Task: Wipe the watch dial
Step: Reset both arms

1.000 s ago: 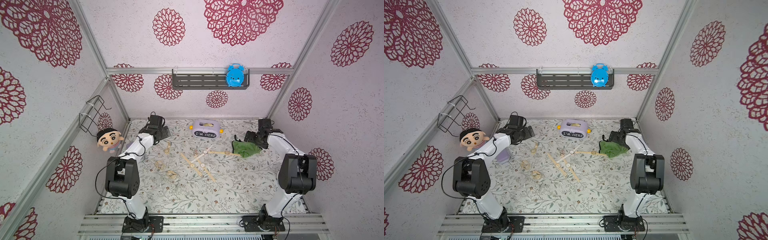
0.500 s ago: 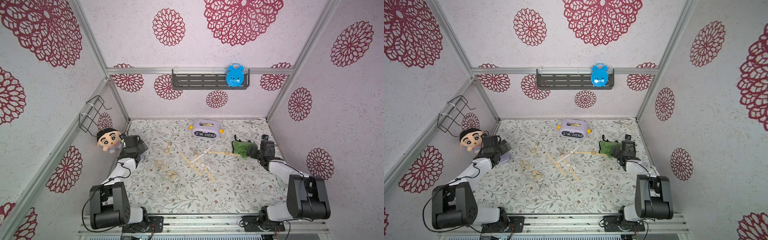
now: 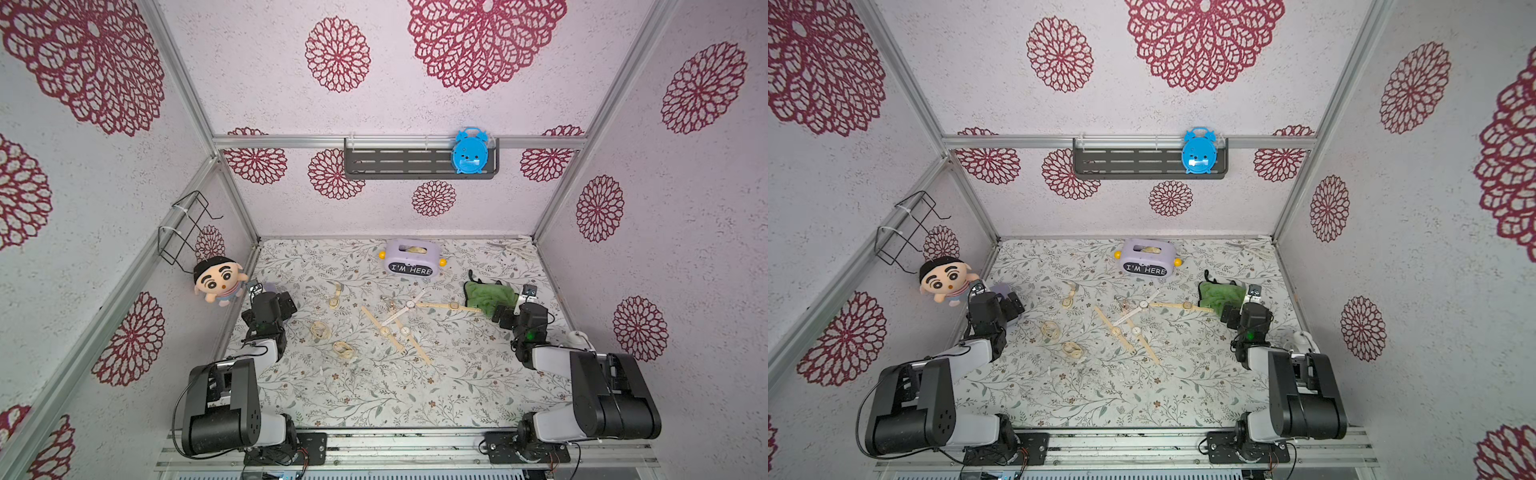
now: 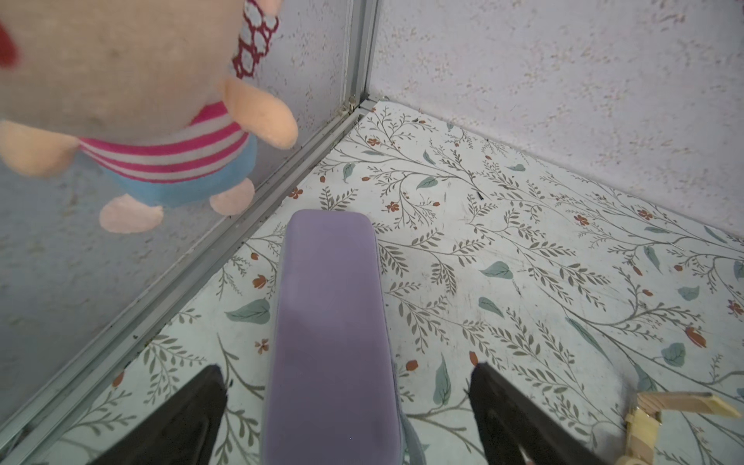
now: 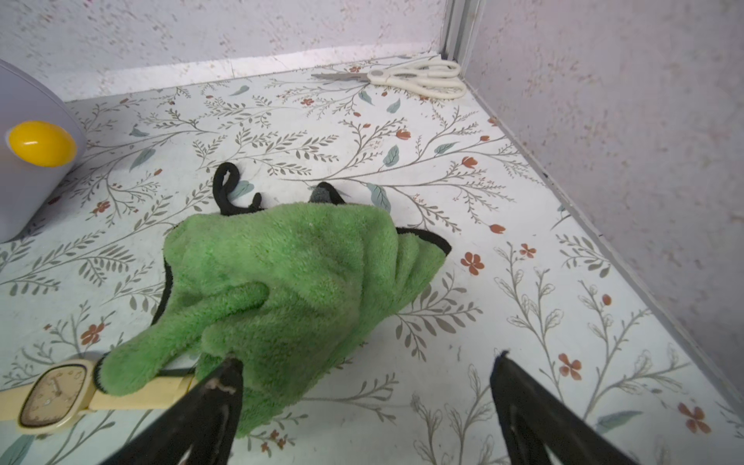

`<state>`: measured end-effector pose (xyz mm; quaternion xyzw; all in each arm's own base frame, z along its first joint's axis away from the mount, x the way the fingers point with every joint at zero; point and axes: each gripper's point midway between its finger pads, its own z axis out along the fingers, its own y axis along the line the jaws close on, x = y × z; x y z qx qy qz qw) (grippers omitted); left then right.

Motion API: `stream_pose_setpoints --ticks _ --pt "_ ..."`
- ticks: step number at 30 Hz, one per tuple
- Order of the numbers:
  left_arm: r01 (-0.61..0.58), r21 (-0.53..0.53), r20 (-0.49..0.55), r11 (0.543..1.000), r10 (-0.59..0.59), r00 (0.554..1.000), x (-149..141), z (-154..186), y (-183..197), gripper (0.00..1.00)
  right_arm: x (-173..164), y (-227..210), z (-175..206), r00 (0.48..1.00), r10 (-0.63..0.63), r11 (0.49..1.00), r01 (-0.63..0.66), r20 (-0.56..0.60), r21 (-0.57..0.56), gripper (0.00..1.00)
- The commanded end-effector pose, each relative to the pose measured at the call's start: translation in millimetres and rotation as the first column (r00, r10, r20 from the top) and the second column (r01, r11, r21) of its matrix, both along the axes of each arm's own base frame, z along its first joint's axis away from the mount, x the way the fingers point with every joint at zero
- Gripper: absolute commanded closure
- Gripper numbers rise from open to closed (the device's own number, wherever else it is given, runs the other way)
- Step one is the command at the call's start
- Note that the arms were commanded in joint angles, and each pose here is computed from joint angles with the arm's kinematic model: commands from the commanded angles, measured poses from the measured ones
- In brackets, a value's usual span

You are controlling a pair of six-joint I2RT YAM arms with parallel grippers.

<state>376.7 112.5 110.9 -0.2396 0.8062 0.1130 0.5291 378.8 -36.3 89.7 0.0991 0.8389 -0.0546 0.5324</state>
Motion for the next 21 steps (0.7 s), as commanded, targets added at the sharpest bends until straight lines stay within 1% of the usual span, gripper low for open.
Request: stream_pose_setpoints --ticks 1,2,3,4,5,7,8,10,11,12,17,21 --pt "-0.028 0.079 0.146 0.996 0.016 0.989 7 21 7 0.03 7 -7 27 0.993 -0.039 0.998 0.043 0.113 -0.039 0.01" --pt "-0.018 0.104 0.157 0.994 0.001 0.988 7 20 1 0.03 6 -7 28 0.992 -0.044 0.998 0.049 0.119 -0.039 0.01" --pt "-0.016 0.123 0.139 0.992 -0.001 0.990 7 13 -3 0.03 3 -8 29 0.990 -0.048 0.997 0.055 0.131 -0.046 0.01" --pt "-0.005 0.168 0.156 0.986 -0.022 0.987 9 13 -9 0.03 1 -9 34 0.986 -0.055 0.996 0.064 0.160 -0.053 0.01" --pt "0.001 0.191 0.165 0.982 -0.033 0.986 12 15 -11 0.03 -4 -10 37 0.979 -0.058 0.996 0.071 0.195 -0.062 0.01" --pt "0.015 0.149 0.125 0.989 -0.034 0.992 11 12 -12 0.03 -18 -9 36 0.961 -0.065 0.995 0.083 0.270 -0.056 0.01" --pt "0.009 0.164 0.132 0.987 -0.031 0.991 12 13 -10 0.03 -23 -9 36 0.950 -0.078 0.993 0.102 0.302 -0.062 0.01" --pt "0.011 0.173 0.151 0.985 -0.038 0.988 12 14 -11 0.03 -17 -8 32 0.949 -0.101 0.986 0.136 0.300 -0.097 0.01" --pt "0.009 0.169 0.138 0.986 -0.033 0.990 11 13 -11 0.03 -8 -3 24 0.969 -0.082 0.988 0.109 0.234 -0.106 0.01" --pt "0.011 0.168 0.133 0.986 -0.033 0.990 11 13 -11 0.03 -9 -4 25 0.966 -0.065 0.991 0.092 0.248 -0.097 0.01" --pt "0.011 0.170 0.142 0.985 -0.035 0.989 12 13 -11 0.03 -9 -5 27 0.964 -0.069 0.990 0.097 0.258 -0.098 0.01" --pt "0.010 0.170 0.143 0.985 -0.035 0.989 12 14 -11 0.03 -10 -4 26 0.966 -0.067 0.991 0.095 0.250 -0.099 0.01"
